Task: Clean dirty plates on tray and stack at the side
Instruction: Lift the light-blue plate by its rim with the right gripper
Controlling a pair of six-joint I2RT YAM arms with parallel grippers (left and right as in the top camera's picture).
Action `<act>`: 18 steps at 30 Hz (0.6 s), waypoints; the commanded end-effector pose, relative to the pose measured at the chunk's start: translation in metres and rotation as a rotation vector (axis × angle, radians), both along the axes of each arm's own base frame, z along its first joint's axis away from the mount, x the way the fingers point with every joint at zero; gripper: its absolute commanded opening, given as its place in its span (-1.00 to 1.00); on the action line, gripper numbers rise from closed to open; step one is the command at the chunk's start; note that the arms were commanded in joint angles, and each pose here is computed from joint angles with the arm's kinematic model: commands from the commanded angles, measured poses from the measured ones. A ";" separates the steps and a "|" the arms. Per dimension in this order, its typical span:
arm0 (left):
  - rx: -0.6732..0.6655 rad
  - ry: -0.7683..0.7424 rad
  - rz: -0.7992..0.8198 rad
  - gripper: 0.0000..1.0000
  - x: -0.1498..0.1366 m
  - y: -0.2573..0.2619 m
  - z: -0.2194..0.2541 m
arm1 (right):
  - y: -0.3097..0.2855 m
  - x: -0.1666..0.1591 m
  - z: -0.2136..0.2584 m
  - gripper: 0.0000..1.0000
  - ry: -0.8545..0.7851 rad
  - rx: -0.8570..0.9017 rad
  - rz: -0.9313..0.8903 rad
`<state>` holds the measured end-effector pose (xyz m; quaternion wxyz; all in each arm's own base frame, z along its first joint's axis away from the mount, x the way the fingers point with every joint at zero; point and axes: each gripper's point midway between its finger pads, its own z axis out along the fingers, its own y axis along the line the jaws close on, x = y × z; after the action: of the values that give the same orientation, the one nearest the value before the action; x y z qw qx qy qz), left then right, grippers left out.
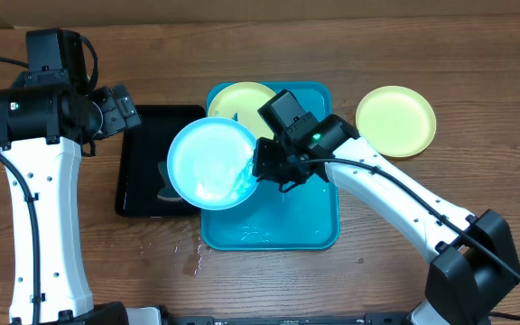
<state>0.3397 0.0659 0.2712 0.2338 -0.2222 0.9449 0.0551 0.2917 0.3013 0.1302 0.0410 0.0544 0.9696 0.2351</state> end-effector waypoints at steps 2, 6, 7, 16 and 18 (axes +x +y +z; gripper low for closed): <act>-0.003 -0.018 0.009 0.99 0.002 0.000 0.005 | 0.003 -0.007 0.006 -0.92 0.036 0.015 0.013; -0.003 -0.018 0.009 1.00 0.002 0.000 0.005 | 0.001 -0.021 0.005 -0.92 0.099 0.014 0.031; -0.003 -0.018 0.009 0.99 0.002 0.000 0.005 | 0.000 -0.025 0.005 -0.92 0.117 0.016 0.038; -0.003 -0.018 0.009 1.00 0.002 0.000 0.005 | -0.016 -0.050 -0.001 -0.92 0.228 -0.048 0.042; -0.003 -0.018 0.009 1.00 0.002 0.000 0.005 | -0.018 -0.054 -0.002 -0.92 0.245 -0.056 0.042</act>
<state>0.3398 0.0659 0.2712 0.2340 -0.2222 0.9449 0.0551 0.2376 0.2771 0.1199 -0.0802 0.0688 0.9768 0.1863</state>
